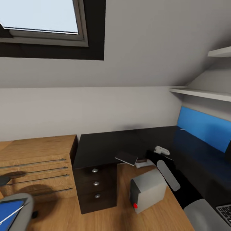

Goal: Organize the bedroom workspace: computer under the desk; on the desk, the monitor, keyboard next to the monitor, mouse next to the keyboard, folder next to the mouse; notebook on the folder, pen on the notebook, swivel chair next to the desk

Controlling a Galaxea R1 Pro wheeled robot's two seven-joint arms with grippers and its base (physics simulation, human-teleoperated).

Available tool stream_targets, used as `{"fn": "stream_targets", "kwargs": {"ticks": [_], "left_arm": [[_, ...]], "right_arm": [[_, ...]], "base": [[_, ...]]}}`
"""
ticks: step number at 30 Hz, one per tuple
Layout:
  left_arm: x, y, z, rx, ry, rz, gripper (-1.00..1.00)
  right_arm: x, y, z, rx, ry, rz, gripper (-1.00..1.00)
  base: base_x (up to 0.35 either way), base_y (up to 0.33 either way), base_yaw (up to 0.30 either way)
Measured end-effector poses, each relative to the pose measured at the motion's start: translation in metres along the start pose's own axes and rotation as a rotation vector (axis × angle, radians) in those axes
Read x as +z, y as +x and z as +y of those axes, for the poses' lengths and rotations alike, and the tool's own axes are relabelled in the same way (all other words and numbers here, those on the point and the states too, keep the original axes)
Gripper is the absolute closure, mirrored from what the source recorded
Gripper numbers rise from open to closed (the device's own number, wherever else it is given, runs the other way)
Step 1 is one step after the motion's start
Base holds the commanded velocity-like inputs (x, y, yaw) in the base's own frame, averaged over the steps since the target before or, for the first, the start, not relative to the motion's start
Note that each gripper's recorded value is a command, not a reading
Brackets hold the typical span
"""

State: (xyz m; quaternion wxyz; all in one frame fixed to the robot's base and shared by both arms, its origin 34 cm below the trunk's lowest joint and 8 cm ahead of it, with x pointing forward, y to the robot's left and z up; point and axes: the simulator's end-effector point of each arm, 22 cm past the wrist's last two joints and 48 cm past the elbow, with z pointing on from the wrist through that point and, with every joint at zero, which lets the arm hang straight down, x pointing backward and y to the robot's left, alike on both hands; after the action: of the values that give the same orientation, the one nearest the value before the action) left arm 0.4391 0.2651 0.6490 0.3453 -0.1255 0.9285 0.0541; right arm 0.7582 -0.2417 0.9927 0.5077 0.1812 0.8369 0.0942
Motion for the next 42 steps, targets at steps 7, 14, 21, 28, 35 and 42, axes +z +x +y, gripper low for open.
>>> {"fn": "stream_targets", "kwargs": {"ticks": [7,14,21,28,35,42], "left_arm": [[0.0,0.002,0.001,0.001,-0.002,0.006,-1.0],[0.001,0.005,0.002,0.003,-0.005,0.013,-1.0],[0.001,0.006,0.003,0.004,-0.007,0.014,-1.0],[0.001,0.007,0.003,0.004,-0.009,0.018,-1.0],[0.002,0.01,0.004,0.005,-0.011,0.025,-1.0],[0.002,0.015,0.004,0.005,-0.011,0.036,-1.0]], "right_arm": [[0.009,-0.015,-0.059,0.077,0.202,-0.141,1.0],[0.022,0.008,-0.14,0.155,0.4,-0.218,1.0],[0.016,-0.012,-0.141,0.067,0.42,-0.327,1.0],[0.021,0.006,-0.159,0.054,0.459,-0.29,1.0],[0.021,0.019,-0.187,0.067,0.515,-0.32,1.0],[0.025,0.029,-0.215,0.059,0.55,-0.364,1.0]], "base": [[0.0,0.0,-0.222],[0.0,0.0,-0.147],[0.0,0.0,-0.008],[0.0,0.0,-0.175],[0.0,0.0,-0.21],[0.0,0.0,-0.07]]}}
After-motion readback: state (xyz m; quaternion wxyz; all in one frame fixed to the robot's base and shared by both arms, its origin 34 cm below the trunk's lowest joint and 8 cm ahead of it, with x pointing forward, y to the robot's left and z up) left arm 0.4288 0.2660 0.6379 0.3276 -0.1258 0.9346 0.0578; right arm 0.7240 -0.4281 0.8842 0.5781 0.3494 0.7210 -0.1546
